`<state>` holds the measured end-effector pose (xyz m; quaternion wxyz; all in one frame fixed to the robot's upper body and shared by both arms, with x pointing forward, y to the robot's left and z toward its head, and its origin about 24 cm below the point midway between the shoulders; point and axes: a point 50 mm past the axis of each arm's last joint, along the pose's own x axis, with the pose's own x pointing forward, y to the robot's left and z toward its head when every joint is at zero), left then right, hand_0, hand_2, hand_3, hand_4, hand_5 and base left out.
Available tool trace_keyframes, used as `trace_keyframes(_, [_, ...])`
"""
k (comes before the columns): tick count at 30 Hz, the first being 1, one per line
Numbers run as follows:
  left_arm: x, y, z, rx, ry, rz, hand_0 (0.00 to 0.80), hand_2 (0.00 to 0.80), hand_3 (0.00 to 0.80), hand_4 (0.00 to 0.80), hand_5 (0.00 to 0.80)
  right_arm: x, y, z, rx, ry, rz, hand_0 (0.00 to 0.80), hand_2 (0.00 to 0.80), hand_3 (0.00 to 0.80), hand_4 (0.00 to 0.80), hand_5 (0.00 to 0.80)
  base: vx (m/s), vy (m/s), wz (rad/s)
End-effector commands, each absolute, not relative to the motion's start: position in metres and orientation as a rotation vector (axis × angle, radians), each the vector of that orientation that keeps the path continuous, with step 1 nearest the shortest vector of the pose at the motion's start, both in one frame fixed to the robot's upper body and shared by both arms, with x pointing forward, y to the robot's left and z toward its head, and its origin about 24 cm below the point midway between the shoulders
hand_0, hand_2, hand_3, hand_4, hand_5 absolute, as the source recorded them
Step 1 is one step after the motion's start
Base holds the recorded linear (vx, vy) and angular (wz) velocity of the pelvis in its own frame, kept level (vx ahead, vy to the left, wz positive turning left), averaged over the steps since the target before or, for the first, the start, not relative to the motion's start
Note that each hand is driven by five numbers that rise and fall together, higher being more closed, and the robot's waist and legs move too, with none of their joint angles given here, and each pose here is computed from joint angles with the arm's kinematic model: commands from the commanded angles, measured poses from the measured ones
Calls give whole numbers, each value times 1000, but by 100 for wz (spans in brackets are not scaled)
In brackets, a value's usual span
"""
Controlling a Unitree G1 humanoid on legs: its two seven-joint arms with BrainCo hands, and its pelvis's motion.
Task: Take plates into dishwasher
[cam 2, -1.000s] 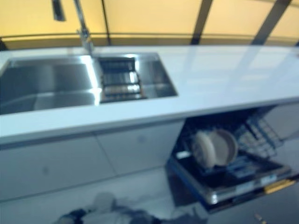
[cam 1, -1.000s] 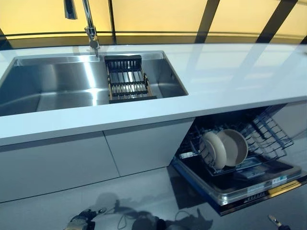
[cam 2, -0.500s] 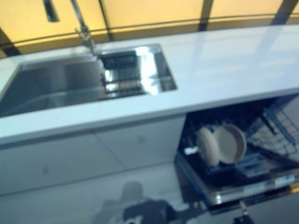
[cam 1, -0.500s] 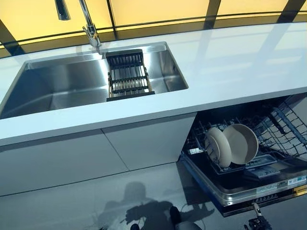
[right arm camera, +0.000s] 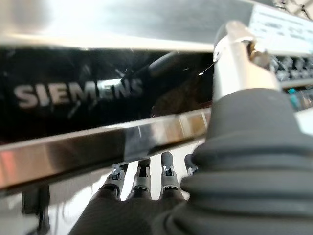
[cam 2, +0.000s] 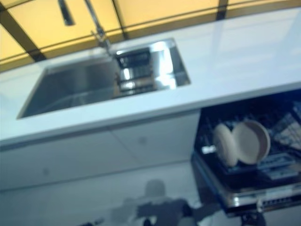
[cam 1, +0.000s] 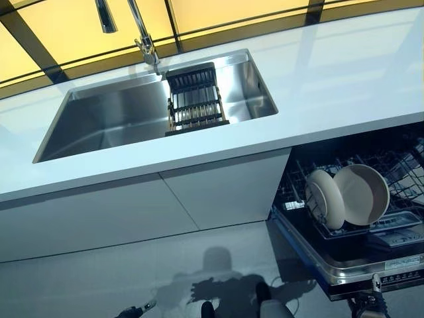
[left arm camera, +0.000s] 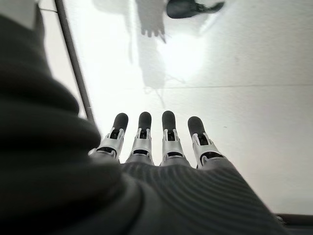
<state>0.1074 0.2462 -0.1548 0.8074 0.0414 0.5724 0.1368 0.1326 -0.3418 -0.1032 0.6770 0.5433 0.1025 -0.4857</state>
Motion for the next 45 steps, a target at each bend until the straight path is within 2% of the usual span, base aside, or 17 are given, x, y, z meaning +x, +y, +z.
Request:
trace_keyframes(1, [108,249,-153,71,1212,314,0,0,0,0,0,220,-325,-46,1322,-135,-565,0,0,0,0,0,5,53,6])
trace_keyframes(10, [105,234,-157,113,1246,205,0,0,0,0,0,296,-270,27,1148,-202,54,0,0,0,0,0,33,37,0])
trace_keyframes(17, [96,243,-157,145,1283,207,0,0,0,0,0,323,-243,73,1034,-226,245,0,0,0,0,0,41,-1,-2])
trace_keyframes(23, [85,252,-158,148,1306,235,0,0,0,0,0,330,-242,78,999,-183,208,0,0,0,0,0,52,-28,17])
trace_keyframes(33, [72,263,-158,168,1331,266,0,0,0,0,0,310,-276,37,860,33,-10,0,0,0,0,0,47,-27,37])
trace_keyframes(40, [71,265,-157,146,1319,289,0,0,0,0,0,271,-306,-13,618,300,-250,0,0,0,0,0,16,7,4])
trace_keyframes(45, [77,262,-157,111,1299,308,0,0,0,0,0,233,-308,-53,461,502,-309,0,0,0,0,0,-16,25,-8])
